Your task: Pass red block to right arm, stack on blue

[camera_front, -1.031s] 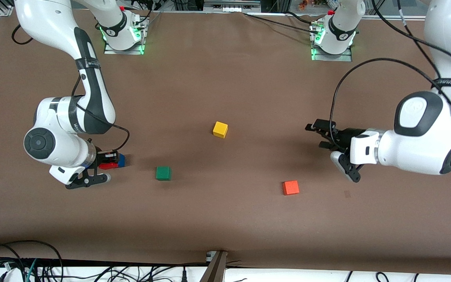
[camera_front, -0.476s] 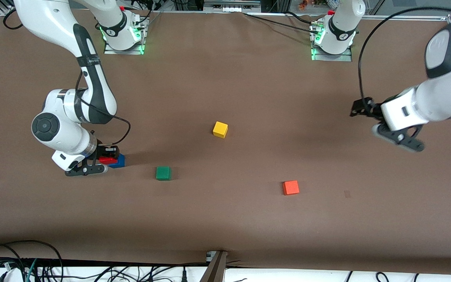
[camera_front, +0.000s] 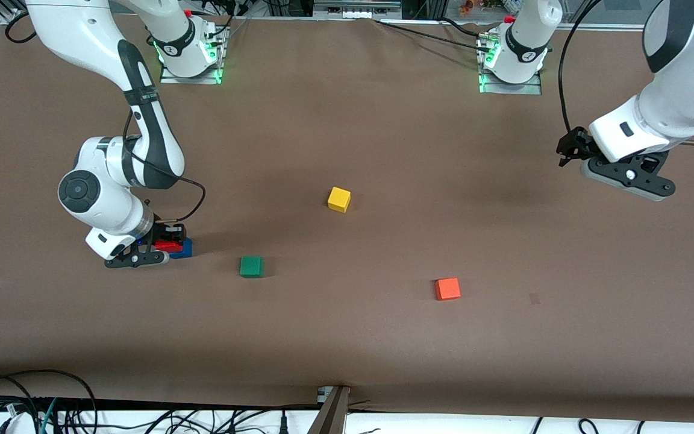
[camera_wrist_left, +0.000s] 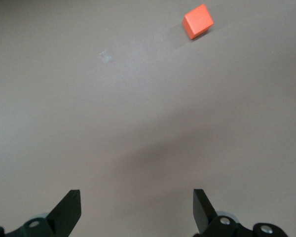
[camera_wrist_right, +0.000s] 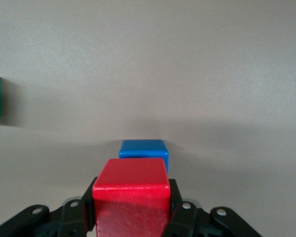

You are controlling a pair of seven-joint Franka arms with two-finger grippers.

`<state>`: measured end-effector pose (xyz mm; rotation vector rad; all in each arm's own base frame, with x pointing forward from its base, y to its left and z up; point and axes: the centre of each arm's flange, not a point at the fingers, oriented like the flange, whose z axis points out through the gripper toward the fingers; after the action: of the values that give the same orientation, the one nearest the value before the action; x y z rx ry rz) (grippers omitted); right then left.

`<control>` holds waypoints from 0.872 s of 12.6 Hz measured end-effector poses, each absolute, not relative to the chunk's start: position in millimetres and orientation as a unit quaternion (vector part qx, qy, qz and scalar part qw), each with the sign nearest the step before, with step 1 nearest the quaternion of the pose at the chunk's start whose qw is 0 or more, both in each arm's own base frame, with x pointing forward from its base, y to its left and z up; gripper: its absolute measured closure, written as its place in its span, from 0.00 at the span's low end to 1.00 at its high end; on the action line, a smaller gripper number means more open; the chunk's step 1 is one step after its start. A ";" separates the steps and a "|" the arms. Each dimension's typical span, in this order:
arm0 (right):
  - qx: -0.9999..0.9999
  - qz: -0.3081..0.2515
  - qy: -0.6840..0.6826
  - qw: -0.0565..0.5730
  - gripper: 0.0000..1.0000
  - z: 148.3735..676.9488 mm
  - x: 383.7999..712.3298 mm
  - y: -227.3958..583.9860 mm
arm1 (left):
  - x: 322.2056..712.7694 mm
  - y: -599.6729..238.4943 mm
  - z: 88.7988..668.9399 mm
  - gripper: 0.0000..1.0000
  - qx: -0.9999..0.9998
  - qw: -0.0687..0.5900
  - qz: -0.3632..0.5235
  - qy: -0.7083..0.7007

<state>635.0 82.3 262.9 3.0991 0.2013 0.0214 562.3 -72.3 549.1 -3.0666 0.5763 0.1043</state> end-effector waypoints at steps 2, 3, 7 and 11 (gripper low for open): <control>0.998 0.008 0.065 0.018 0.44 260.8 634.1 81.8 | 563.8 -57.8 559.8 0.00 -0.987 -0.023 0.024 0.158; 0.998 0.008 0.065 0.019 0.44 258.6 633.6 81.5 | 565.2 -47.6 561.7 0.00 -0.989 -0.025 0.022 0.144; 0.998 0.009 0.064 0.022 0.44 247.1 630.7 79.7 | 568.4 -40.1 560.7 0.00 -0.995 0.008 0.020 0.097; 0.998 0.007 0.065 0.024 0.44 243.0 630.0 79.4 | 567.4 -54.5 563.9 0.00 -0.994 0.018 0.016 0.103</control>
<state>630.0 79.4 243.0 3.0874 0.1998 0.0227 567.4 -54.5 563.9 -3.0888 0.3192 0.0505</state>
